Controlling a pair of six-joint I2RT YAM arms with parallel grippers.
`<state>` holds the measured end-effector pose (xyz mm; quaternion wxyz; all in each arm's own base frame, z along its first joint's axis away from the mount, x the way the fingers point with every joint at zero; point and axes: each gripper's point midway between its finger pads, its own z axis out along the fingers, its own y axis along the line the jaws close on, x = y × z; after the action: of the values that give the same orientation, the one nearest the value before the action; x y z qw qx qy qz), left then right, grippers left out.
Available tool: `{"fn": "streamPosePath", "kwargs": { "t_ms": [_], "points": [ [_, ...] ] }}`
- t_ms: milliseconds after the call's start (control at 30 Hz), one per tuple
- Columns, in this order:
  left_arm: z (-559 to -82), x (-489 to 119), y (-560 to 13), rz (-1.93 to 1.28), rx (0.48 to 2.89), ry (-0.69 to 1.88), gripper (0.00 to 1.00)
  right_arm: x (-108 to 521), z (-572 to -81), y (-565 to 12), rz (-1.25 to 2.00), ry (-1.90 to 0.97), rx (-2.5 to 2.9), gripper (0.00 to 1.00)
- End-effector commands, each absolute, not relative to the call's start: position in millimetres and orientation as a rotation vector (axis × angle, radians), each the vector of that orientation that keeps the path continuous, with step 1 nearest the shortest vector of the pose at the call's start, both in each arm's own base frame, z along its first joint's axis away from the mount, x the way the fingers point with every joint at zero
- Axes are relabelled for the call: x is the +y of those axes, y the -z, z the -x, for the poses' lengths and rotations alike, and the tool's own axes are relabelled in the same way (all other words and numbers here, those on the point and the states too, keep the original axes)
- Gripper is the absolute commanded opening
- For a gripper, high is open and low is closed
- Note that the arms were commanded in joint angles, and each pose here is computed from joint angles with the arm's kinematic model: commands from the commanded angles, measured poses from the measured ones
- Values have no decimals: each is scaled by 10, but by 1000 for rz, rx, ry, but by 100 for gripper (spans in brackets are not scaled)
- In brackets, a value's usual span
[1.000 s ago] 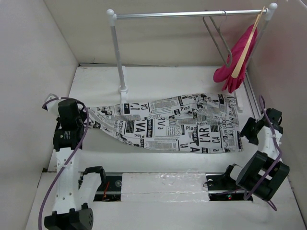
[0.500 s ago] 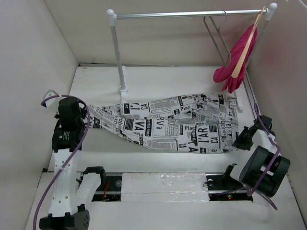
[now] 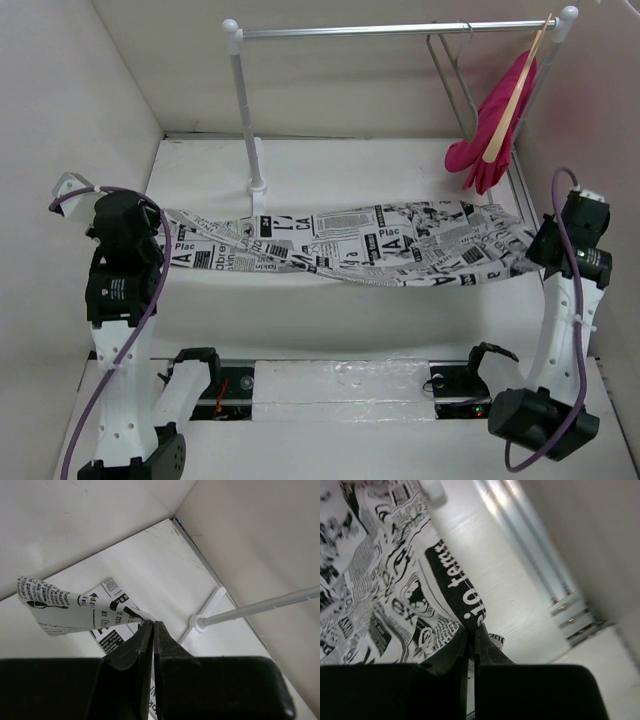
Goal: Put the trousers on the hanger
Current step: Fold the trousers at the center of the board.
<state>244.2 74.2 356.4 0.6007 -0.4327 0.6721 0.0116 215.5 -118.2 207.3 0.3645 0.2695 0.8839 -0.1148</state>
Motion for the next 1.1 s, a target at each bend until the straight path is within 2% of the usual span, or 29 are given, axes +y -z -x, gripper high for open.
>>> {"fn": "streamPosePath", "kwargs": {
  "t_ms": [0, 133, 333, 600, 700, 833, 1067],
  "points": [
    [-2305, 843, -3858, 1018, 1461, -63, 0, -1437, -1898, -2629, -596, 637, 2261, 0],
    [-2234, 867, -3606, 1026, 1507, -138, 0, -1437, -1771, -2642, -546, 731, 2334, 0],
    [-2066, 1011, -3195, 1054, 1555, -318, 0, -1252, -1645, -2752, -443, 711, 2358, 0],
    [-2410, 802, -2346, 935, 1799, -308, 0, -1347, -2144, -1928, -381, 567, 2572, 0],
    [-2490, 753, -2130, 931, 1893, -325, 0, -1393, -2234, -1899, -377, 559, 2587, 0],
    [-2725, 697, -1859, 879, 2047, -363, 0, -1446, -2620, -1795, -359, 461, 2590, 0],
    [-3217, 774, -1715, 905, 2113, -421, 0, -1542, -3197, -1637, -351, 375, 2588, 0]
  ]
}}
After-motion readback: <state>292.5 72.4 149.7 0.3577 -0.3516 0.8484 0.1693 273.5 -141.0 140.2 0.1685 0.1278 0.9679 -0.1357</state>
